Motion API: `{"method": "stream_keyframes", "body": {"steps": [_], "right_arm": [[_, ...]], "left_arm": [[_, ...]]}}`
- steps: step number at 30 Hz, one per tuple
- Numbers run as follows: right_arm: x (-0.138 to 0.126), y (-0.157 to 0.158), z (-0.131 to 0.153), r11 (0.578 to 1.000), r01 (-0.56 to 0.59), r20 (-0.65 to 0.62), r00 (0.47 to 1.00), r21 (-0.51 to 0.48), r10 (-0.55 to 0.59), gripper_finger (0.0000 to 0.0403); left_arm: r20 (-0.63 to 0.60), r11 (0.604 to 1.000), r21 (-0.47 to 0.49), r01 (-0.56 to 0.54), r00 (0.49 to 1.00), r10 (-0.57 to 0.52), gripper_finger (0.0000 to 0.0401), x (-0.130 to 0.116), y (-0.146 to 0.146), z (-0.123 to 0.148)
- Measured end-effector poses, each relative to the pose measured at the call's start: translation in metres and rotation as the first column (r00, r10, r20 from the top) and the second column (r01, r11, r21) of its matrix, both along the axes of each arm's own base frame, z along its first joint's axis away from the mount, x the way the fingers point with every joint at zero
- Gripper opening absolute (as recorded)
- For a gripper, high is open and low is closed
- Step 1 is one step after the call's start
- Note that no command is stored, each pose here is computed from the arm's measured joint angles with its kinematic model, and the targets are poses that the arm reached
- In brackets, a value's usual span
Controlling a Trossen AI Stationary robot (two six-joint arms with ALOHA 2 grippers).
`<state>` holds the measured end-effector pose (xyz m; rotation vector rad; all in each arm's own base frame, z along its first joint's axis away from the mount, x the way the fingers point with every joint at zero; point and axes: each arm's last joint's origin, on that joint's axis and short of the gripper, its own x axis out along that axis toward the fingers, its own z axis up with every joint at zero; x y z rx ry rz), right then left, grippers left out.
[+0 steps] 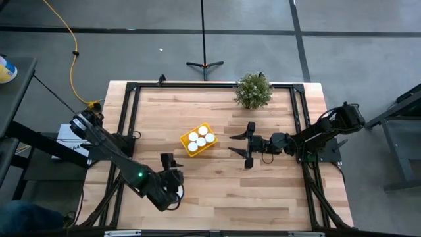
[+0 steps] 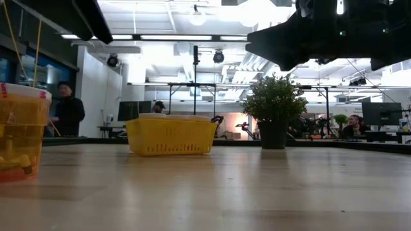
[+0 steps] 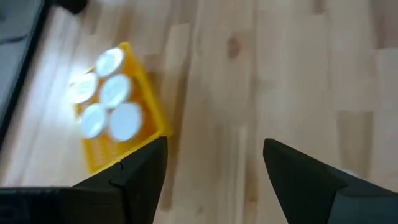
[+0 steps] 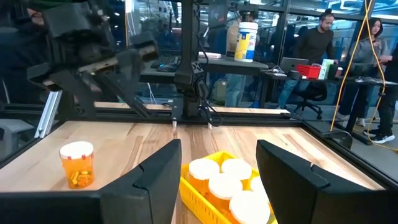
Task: Pick and place pill bottles into a basket
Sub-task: Put the yellow pill bottle into the bin
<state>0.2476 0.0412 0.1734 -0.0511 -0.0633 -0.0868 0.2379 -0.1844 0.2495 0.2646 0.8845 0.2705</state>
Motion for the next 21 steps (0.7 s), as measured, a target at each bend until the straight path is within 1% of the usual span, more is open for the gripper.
{"method": "stream_keyframes", "body": {"steps": [5, 9, 12, 15, 17, 21], "right_arm": [[0.0, 0.0, 0.0, 1.0, 0.0, 0.0, 1.0, 0.0, 0.0, 0.0199], [0.0, 0.0, 0.0, 1.0, 0.0, 0.0, 1.0, 0.004, 0.0, 0.0199], [0.0, 0.0, 0.0, 1.0, -0.001, 0.001, 1.0, 0.011, 0.001, 0.0199], [0.0, 0.0, 0.0, 1.0, -0.001, 0.001, 1.0, 0.012, 0.001, 0.0199], [0.0, 0.0, 0.0, 1.0, -0.001, 0.003, 1.0, 0.013, 0.001, 0.0199], [0.0, 0.0, 0.0, 0.999, -0.002, 0.004, 1.0, 0.033, 0.002, 0.0199]], "left_arm": [[0.077, 0.997, -0.038, 0.07, 0.995, -0.067, 0.0298, -0.004, 0.004, -0.017], [0.157, 0.99, -0.094, 0.106, 0.983, -0.091, 0.0298, -0.021, 0.011, -0.027], [0.246, 0.974, -0.152, 0.166, 0.961, -0.125, 0.0298, -0.03, 0.012, -0.037], [0.319, 0.957, -0.168, 0.236, 0.932, -0.173, 0.0298, -0.038, 0.009, -0.041], [0.316, 0.953, -0.158, 0.26, 0.927, -0.201, 0.0298, -0.045, 0.009, -0.043], [0.325, 0.941, -0.157, 0.299, 0.916, -0.236, 0.0298, -0.051, 0.003, -0.042]]}}
